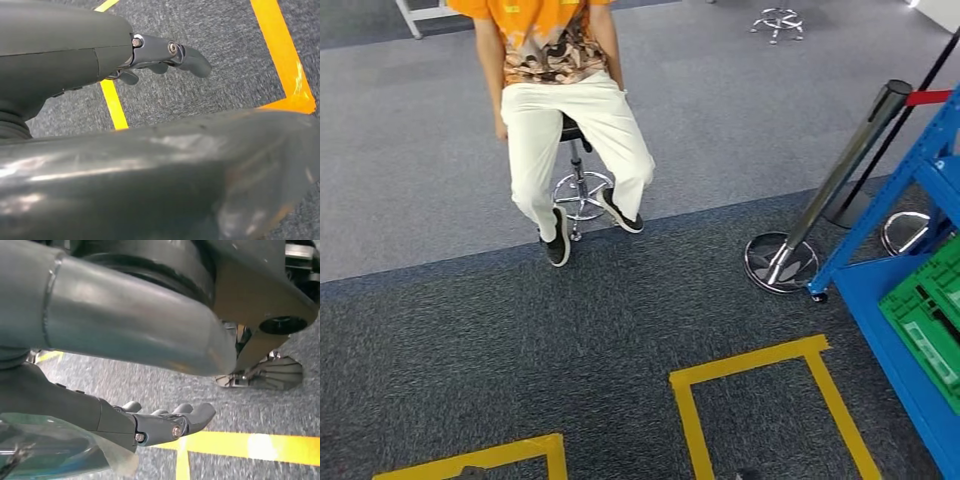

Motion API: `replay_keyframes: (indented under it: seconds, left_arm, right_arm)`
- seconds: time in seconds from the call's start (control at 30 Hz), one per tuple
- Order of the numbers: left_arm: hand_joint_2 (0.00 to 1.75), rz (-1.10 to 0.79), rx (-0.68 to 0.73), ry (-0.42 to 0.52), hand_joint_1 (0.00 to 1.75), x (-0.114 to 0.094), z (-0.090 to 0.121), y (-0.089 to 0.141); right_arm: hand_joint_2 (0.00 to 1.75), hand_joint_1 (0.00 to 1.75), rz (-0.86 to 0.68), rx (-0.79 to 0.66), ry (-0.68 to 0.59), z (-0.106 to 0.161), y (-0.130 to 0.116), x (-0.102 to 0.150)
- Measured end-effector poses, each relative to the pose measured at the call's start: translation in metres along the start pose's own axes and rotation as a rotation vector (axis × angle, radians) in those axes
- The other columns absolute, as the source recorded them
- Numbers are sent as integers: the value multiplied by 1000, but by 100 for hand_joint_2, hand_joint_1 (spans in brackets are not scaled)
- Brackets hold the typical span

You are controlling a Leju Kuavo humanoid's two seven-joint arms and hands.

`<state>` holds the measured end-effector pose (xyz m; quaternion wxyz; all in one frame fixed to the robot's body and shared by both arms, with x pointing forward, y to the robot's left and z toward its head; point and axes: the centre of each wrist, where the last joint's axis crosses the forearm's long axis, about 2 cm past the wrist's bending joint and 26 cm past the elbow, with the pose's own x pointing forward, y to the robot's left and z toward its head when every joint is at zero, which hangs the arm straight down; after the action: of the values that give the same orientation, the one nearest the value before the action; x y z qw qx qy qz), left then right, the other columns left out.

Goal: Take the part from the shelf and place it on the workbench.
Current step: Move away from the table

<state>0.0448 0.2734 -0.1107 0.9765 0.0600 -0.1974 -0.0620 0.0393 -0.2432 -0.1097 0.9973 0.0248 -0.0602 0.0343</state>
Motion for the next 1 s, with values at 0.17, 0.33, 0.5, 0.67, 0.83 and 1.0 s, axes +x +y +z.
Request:
replay_keyframes:
  seconds: [0.17, 0.33, 0.5, 0.67, 0.83, 1.0]
  left_arm:
    - [0, -3, 2, 1, 0, 1, 0, 1]
    - [0, -3, 2, -2, 0, 3, -1, 1]
    - [0, -7, -1, 3, 0, 0, 0, 1]
    - [0, -10, -5, -1, 0, 2, -1, 0]
    - [0, -10, -5, -6, 0, 5, -1, -1]
    - [0, -11, -5, -1, 0, 3, -1, -1]
  right_arm:
    - [0, 0, -4, 1, 2, 0, 0, -1]
    - [0, 0, -9, 2, 8, 0, 0, -4]
    - [0, 0, -11, 1, 16, 0, 0, -1]
    - [0, 0, -17, -8, 38, 0, 0, -1]
    - [0, 0, -21, -13, 52, 0, -1, 0]
    - [0, 0, -40, -20, 52, 0, -1, 2]
